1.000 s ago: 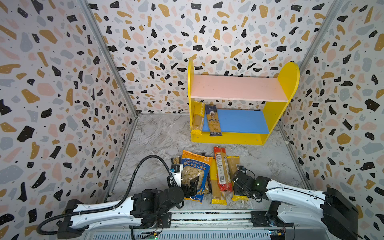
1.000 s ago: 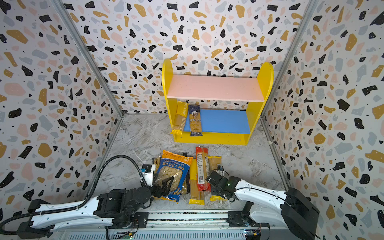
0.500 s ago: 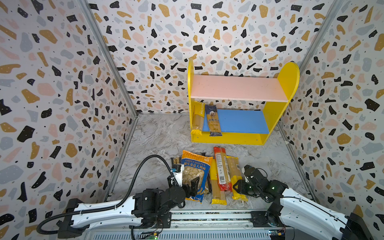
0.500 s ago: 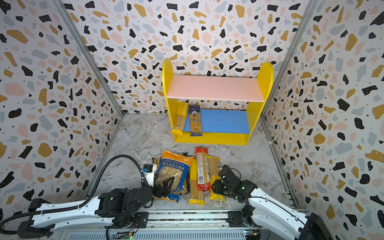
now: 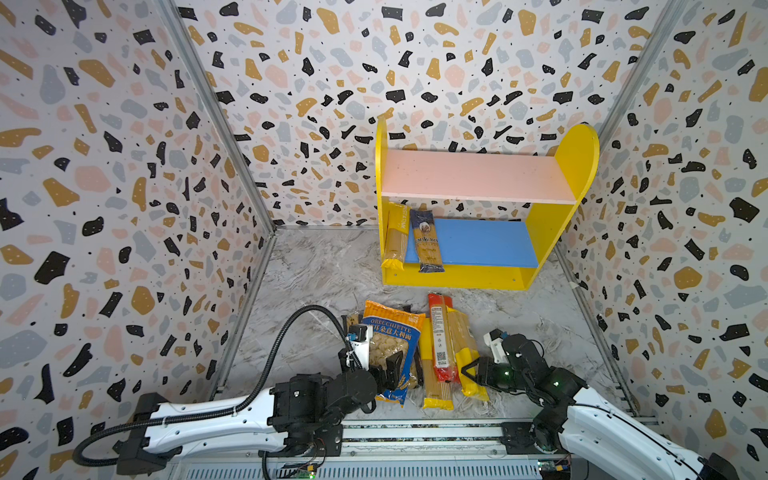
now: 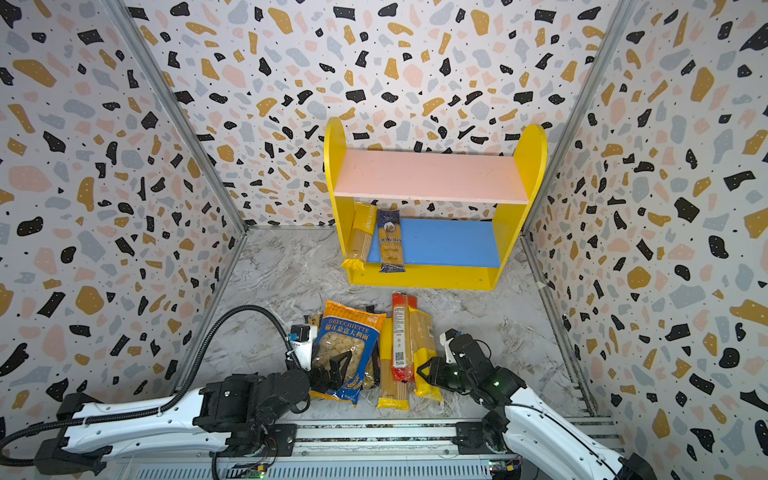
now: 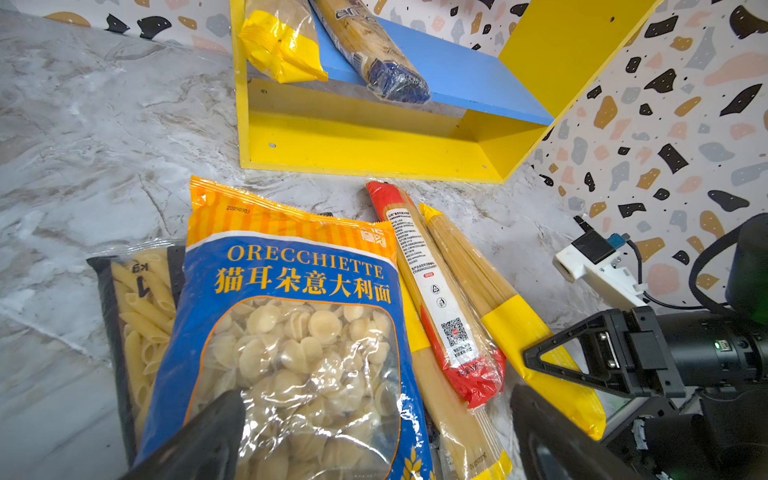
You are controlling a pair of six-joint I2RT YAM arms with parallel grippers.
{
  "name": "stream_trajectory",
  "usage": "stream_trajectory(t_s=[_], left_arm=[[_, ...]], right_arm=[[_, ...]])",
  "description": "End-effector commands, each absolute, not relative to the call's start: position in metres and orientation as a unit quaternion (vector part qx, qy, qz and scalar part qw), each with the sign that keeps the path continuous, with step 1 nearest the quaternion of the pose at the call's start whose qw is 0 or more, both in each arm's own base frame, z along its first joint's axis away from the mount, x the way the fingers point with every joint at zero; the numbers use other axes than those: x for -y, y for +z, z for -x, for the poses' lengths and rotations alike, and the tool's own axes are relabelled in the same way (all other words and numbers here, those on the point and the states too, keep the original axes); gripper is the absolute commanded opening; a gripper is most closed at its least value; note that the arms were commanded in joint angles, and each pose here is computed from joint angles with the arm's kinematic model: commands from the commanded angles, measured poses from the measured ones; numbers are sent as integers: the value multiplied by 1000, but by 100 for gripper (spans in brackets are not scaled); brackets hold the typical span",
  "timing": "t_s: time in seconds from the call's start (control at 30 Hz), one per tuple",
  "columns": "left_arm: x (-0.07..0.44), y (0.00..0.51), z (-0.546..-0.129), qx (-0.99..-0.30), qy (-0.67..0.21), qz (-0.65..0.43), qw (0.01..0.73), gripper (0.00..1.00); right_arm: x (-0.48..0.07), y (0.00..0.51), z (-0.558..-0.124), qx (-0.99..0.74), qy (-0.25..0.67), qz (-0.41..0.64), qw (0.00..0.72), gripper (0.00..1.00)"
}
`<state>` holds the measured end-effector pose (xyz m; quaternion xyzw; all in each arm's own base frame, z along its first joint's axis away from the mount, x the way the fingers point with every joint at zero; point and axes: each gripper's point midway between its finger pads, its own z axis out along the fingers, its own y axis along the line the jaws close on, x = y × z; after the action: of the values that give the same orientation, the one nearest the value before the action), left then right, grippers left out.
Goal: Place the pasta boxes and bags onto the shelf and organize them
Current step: 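Grasp the second yellow-banded spaghetti pack with the right gripper and lift it, then carry the yellow-banded pack to the blue shelf and stand it beside the Ankara pack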
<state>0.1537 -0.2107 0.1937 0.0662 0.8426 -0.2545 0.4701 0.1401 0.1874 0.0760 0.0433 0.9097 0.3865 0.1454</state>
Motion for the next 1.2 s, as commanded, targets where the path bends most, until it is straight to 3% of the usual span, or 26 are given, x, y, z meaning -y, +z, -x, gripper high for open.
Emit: stream_trajectory(t_s=[0.0, 0.7, 1.17], left_arm=[[215, 209, -156, -837, -259, -63, 479, 99], [232, 236, -162, -834, -237, -82, 492, 100], [242, 256, -167, -829, -221, -102, 504, 100]], right_arm=[[-207, 141, -155, -858, 468, 4, 213, 7], [-208, 206, -163, -780, 577, 28, 240, 6], [-201, 261, -185, -758, 584, 50, 287, 6]])
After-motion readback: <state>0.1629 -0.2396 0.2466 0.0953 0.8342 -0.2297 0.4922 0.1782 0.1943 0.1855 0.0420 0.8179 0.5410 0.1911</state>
